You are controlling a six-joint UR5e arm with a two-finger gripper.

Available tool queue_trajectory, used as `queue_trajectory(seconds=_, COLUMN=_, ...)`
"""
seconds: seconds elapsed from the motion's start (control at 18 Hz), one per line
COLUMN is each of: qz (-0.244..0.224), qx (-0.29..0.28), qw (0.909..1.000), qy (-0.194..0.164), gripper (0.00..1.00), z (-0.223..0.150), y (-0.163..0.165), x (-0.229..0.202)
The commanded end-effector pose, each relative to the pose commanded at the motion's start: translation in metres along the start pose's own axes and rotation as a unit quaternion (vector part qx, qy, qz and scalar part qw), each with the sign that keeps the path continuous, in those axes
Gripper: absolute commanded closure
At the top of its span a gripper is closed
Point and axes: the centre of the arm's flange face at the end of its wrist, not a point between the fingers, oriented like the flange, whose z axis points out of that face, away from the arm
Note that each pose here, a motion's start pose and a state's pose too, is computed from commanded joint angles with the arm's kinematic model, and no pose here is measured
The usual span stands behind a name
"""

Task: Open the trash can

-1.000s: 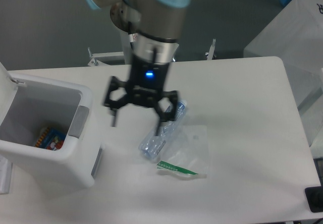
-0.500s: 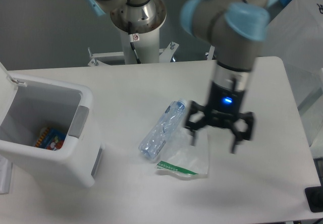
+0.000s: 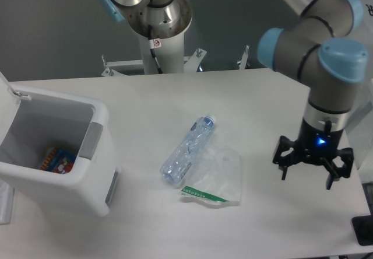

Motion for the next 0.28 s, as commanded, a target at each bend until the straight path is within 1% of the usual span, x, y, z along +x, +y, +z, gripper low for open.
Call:
queue_trajectory(seconds=0.11, qz=0.022, qx=-0.032, qw=0.9993, qy=-0.002, gripper=0.00, z=0.005, y=0.001, x=0.000)
queue_trajectory(seconds=0.28, qz=0.027, qx=-0.049, qw=0.9984, qy=0.000, gripper=0.00, z=0.020, y=0.003, x=0.000)
